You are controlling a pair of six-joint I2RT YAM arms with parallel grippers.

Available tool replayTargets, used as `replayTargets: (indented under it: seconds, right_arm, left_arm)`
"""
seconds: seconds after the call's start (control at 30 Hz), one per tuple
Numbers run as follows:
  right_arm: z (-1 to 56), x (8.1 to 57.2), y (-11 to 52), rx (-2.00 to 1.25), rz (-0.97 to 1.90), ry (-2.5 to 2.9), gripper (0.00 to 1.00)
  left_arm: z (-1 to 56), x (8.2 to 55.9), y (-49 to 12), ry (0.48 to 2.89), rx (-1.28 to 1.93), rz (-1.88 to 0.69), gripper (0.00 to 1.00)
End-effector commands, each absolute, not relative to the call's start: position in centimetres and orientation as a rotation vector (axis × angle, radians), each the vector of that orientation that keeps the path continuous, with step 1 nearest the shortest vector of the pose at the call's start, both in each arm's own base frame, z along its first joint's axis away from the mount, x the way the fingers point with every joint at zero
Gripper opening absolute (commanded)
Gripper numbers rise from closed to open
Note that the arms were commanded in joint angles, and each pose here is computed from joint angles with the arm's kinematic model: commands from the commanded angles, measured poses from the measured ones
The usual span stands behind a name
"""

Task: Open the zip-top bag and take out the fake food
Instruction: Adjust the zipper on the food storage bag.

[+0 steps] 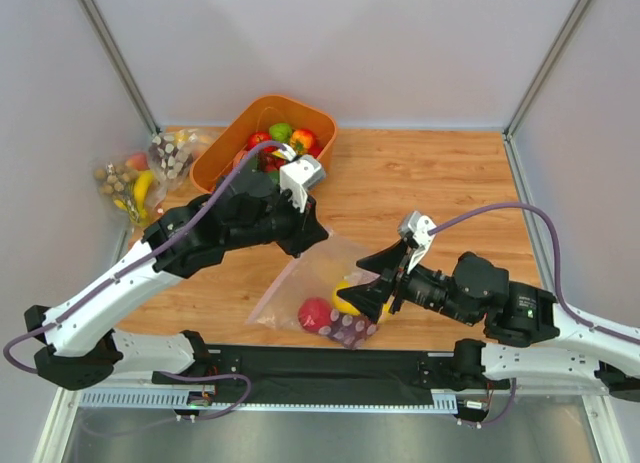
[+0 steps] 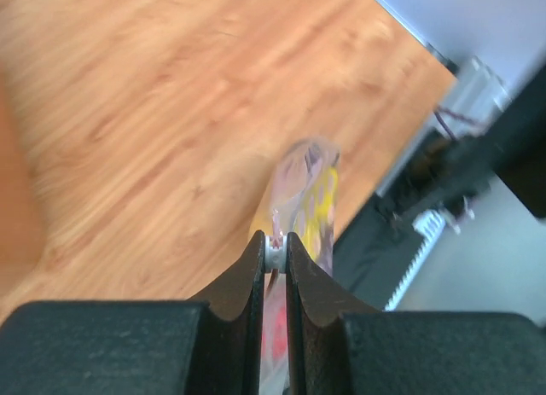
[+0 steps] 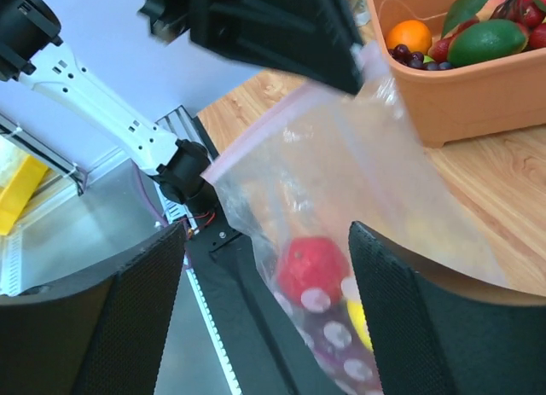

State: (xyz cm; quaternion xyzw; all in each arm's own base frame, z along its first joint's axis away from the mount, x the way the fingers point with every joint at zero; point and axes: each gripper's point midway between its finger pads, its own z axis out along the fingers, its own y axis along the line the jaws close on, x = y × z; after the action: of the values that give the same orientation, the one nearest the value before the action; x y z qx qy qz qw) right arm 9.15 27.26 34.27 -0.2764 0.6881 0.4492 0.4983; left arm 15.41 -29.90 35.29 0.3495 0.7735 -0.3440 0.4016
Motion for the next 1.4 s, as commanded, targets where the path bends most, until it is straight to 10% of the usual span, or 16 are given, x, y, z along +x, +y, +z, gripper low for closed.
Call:
replayTargets:
  seconds: [0.0, 1.37]
  right_arm:
    - [35.4, 10.2, 27.5, -0.563, 1.024, 1.645, 0.8]
    - [33.6, 12.2, 32.4, -0.403, 0.699, 1.821, 0.68]
  left_arm:
    - [38.5, 19.3, -26.6, 1.936, 0.405, -0.756, 0.0]
    - [40.2, 18.7, -30.2, 1.825, 0.227, -0.645, 0.0]
